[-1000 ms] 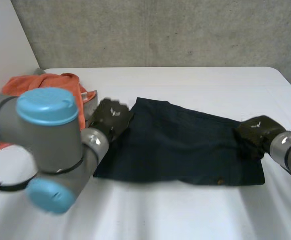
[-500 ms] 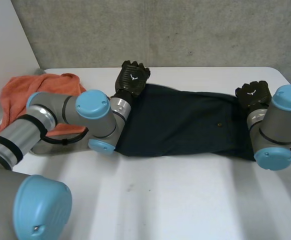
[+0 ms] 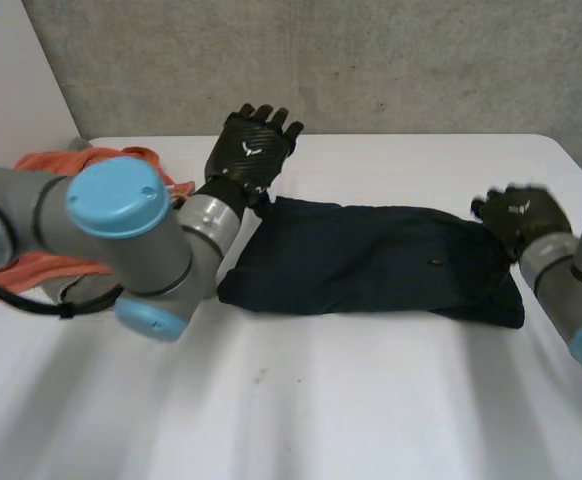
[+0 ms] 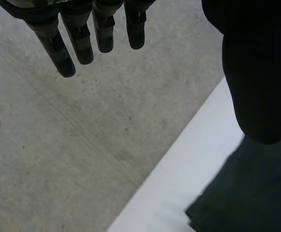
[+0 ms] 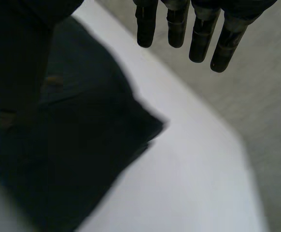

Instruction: Fold the laundry.

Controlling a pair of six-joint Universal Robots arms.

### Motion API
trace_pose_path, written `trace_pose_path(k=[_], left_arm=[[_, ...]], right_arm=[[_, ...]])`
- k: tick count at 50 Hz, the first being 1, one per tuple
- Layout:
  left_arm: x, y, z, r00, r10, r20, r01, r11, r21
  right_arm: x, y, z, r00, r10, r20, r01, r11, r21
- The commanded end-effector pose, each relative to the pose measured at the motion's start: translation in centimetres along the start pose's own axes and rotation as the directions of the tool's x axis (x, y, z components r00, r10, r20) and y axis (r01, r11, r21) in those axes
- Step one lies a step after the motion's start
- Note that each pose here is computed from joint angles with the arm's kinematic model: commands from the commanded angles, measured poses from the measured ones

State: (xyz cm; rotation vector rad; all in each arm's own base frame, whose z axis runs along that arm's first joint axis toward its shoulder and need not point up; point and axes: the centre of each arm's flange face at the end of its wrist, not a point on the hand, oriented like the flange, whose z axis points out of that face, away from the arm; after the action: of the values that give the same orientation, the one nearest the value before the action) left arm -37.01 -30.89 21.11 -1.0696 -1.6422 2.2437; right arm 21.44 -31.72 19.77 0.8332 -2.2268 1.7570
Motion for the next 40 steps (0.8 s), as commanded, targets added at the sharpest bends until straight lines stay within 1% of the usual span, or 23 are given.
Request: trace_pose_path(k=[1, 7, 12, 17, 18, 21, 22, 24, 25, 28, 29, 31, 32, 34, 35, 38, 39, 40], left_arm=[[0.0, -0.8, -5.3, 0.991, -0.129, -0.029, 0.125, 0.987, -0.103], [0.4, -0.2, -6.9, 0.98, -0.196, -0.035, 0.188, 0.971, -0.148], [0.7, 0.4, -7.5, 0.978, -0.205, -0.037, 0.195, 0.965, -0.174], [0.7, 0.6, -7.6, 0.978, -0.205, -0.034, 0.196, 0.964, -0.181], [0.7, 0.6, -7.6, 0.978, -0.205, -0.034, 0.196, 0.964, -0.181], [0.7, 0.5, -7.6, 0.978, -0.205, -0.034, 0.196, 0.964, -0.18], [0.6, 0.4, -7.6, 0.978, -0.204, -0.032, 0.195, 0.965, -0.177], [0.4, 0.0, -7.6, 0.979, -0.202, -0.023, 0.195, 0.966, -0.169], [0.2, -0.2, -7.6, 0.979, -0.201, -0.021, 0.195, 0.967, -0.161], [-0.2, -0.9, -7.8, 0.98, -0.198, -0.016, 0.194, 0.97, -0.147], [-0.2, -0.9, -8.0, 0.98, -0.198, -0.016, 0.194, 0.97, -0.147], [-0.6, -1.1, -8.1, 0.98, -0.197, -0.007, 0.194, 0.971, -0.143], [-0.8, -1.1, -8.1, 0.98, -0.198, -0.005, 0.195, 0.97, -0.142], [-1.1, -1.1, -8.2, 0.981, -0.195, 0.003, 0.193, 0.97, -0.145], [-1.1, -1.0, -8.3, 0.98, -0.197, 0.003, 0.195, 0.97, -0.146], [-1.1, -0.8, -8.4, 0.98, -0.198, 0.003, 0.196, 0.969, -0.154], [-1.1, -0.8, -8.4, 0.98, -0.197, 0.003, 0.195, 0.969, -0.152], [-1.1, -0.7, -8.4, 0.98, -0.197, 0.004, 0.196, 0.968, -0.154]], right_arm=[[-0.5, 3.8, -1.5, 0.965, 0.237, 0.114, -0.215, 0.961, -0.172], [-0.8, 5.2, -0.1, 0.967, 0.235, 0.103, -0.22, 0.965, -0.139], [-1.1, 6.8, 1.6, 0.973, 0.215, 0.08, -0.203, 0.969, -0.139], [-0.9, 7.9, 3.1, 0.987, 0.154, 0.039, -0.147, 0.979, -0.142], [0.2, 8.3, 3.3, 0.989, 0.147, -0.006, -0.146, 0.976, -0.159], [2.0, 8.9, 3.4, 0.989, 0.133, -0.072, -0.144, 0.974, -0.174], [3.3, 9.0, 3.3, 0.987, 0.118, -0.106, -0.135, 0.975, -0.178], [4.0, 8.3, 2.9, 0.99, 0.084, -0.113, -0.102, 0.981, -0.165], [4.8, 7.6, 2.5, 0.992, 0.032, -0.122, -0.05, 0.987, -0.153], [6.0, 6.7, 1.9, 0.989, -0.061, -0.137, 0.042, 0.989, -0.141], [6.8, 6.6, 1.7, 0.98, -0.134, -0.148, 0.111, 0.982, -0.151], [7.4, 6.6, 1.7, 0.966, -0.211, -0.152, 0.186, 0.969, -0.165], [7.6, 6.4, 1.8, 0.947, -0.286, -0.149, 0.261, 0.95, -0.169], [7.9, 6.1, 2.0, 0.922, -0.356, -0.151, 0.33, 0.929, -0.17], [7.6, 5.6, 2.0, 0.898, -0.416, -0.145, 0.393, 0.905, -0.159], [6.2, 3.7, 2.0, 0.868, -0.477, -0.137, 0.469, 0.879, -0.089], [3.9, 1.9, 1.7, 0.85, -0.514, -0.114, 0.518, 0.856, 0.001], [2.6, 1.0, 1.4, 0.842, -0.529, -0.102, 0.536, 0.843, 0.049]])
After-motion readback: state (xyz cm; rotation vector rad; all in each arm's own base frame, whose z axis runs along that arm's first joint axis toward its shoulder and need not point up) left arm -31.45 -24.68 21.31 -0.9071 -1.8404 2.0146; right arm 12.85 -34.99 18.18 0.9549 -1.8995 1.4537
